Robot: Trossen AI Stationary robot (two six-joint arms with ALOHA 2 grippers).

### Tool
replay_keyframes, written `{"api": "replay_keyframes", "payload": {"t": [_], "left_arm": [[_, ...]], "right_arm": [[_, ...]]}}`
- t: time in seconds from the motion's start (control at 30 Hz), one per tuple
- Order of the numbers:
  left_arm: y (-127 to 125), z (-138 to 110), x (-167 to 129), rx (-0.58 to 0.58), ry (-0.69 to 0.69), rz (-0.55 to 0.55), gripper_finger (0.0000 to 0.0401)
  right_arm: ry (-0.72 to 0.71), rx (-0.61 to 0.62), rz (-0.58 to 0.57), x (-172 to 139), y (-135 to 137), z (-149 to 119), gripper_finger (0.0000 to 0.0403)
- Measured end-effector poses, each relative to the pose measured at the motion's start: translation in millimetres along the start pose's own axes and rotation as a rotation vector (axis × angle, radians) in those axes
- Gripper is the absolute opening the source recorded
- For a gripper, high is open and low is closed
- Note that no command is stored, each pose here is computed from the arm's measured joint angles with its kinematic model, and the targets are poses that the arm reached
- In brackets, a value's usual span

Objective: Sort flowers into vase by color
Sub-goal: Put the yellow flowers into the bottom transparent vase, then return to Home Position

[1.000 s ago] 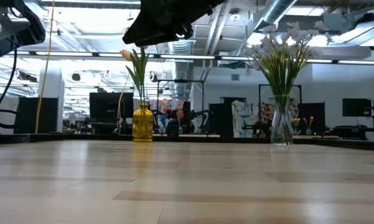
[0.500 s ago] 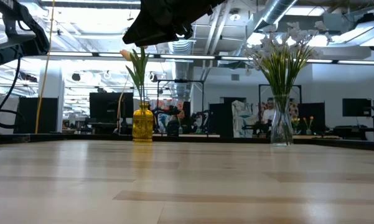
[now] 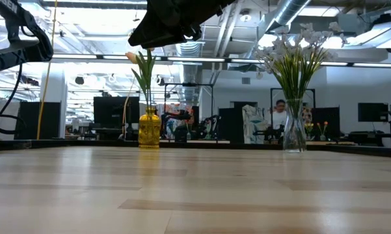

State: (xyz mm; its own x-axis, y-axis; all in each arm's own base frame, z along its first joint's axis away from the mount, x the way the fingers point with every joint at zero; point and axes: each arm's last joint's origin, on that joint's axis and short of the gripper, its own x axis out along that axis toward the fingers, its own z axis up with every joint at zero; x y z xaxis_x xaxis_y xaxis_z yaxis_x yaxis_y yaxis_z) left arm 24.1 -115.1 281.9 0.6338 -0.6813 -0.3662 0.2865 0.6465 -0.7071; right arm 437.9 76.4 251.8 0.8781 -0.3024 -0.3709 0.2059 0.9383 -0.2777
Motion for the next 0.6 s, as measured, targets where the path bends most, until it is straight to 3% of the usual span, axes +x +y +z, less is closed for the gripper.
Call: {"api": "replay_keyframes", "payload": {"t": [0.23,0.47,0.6], "left_arm": [[-3.9,5.7,-2.9,0.009,-0.057,0.004,0.0214],[-24.2,34.8,-23.6,0.13,-0.205,-0.003,0.0214],[-30.6,49.5,-33.7,0.166,-0.325,0.061,0.0214]], "right_arm": [[0.0,-0.001,0.0,0.0,0.0,0.0,0.0224],[0.0,-0.002,0.0,0.1,-0.1,0.0,0.0224],[0.0,-0.002,0.0,0.0,0.0,0.0,0.0224]]}}
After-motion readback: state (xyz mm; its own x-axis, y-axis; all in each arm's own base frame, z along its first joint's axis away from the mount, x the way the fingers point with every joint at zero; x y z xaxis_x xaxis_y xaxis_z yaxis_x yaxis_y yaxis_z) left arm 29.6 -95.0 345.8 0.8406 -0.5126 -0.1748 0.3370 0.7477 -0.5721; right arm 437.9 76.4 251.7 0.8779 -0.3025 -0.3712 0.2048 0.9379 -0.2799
